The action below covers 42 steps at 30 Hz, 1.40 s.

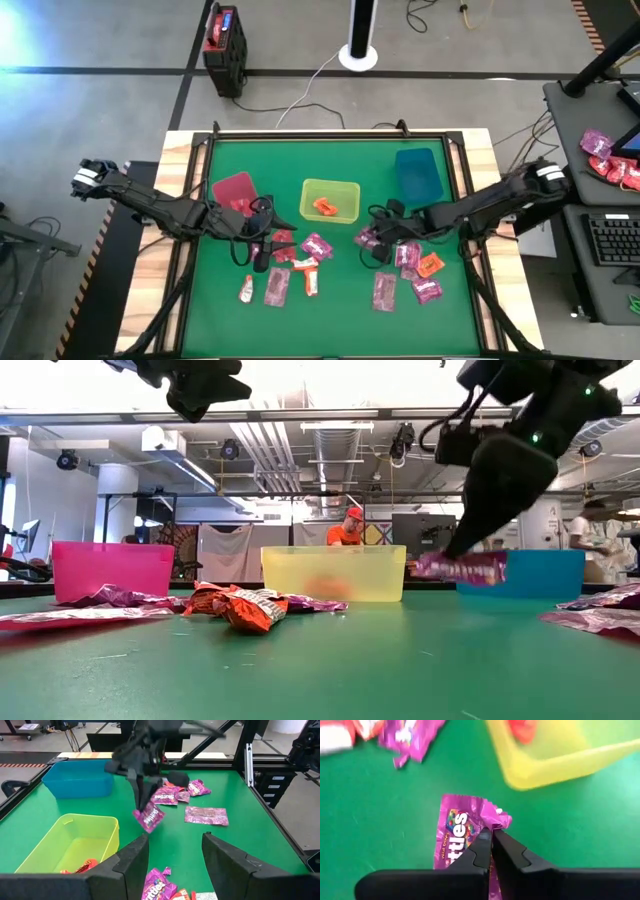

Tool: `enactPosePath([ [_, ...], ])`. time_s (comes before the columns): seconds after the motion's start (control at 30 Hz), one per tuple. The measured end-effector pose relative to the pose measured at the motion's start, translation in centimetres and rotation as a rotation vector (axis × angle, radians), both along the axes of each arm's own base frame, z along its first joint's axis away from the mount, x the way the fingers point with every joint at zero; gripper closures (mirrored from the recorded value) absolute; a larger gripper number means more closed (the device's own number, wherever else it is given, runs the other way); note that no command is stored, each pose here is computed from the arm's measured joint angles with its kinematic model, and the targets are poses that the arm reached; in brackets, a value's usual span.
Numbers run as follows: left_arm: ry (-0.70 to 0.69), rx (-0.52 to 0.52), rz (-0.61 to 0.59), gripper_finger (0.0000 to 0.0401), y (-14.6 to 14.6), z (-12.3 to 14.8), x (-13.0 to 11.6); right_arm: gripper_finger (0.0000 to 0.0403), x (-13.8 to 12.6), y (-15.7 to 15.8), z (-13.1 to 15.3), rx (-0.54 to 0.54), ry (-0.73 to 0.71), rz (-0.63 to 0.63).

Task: Sort candy by brand, put in halloween buckets
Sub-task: Put the purple candy into the blue bin, then put the orange chocolate into the yellow bin

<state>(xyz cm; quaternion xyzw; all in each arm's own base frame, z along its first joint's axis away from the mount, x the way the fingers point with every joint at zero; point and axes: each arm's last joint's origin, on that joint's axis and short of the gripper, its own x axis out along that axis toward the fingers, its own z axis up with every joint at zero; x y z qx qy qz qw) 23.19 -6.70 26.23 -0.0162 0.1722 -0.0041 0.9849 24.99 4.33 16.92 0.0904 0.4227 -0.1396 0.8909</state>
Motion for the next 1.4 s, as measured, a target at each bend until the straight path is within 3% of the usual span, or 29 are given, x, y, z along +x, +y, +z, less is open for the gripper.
enactPosePath([
  [0.1,-0.002,0.0,0.0,0.0233,0.0,0.0,0.0,0.0395,-0.7,-0.3,1.5,-0.05,-0.033,-0.042],
  [0.2,-0.005,-0.001,0.0,0.0233,0.0,0.0,0.0,0.0395,-1.7,-1.0,3.2,-0.177,-0.012,-0.158],
  [0.3,-0.012,-0.004,0.001,0.0233,0.0,0.1,0.1,0.0395,-3.0,-2.2,4.9,-0.372,0.026,-0.399],
  [0.37,-0.015,-0.001,0.01,0.0233,0.0,0.0,0.2,0.0395,-4.0,-3.2,5.6,-0.443,0.039,-0.585],
  [0.47,-0.004,0.008,0.022,0.0233,-0.1,-0.3,0.5,0.0395,-5.2,-4.9,6.0,-0.431,0.075,-0.796],
  [0.63,0.025,0.013,0.023,0.0233,-0.3,-1.1,1.2,0.0394,-6.3,-7.5,5.1,-0.282,0.202,-1.016],
  [0.83,0.034,-0.012,0.033,0.0233,-0.5,-1.2,1.7,0.0372,-6.3,-8.2,4.9,-0.271,0.232,-1.041],
  [1.17,0.037,-0.053,0.045,0.0233,-0.6,-1.1,1.8,0.0277,-6.3,-8.0,4.9,-0.264,0.234,-1.03],
  [1.4,0.209,-0.154,0.059,0.0233,-1.3,-2.6,0.9,0.0244,-5.4,-6.6,6.3,-0.251,0.207,-0.915],
])
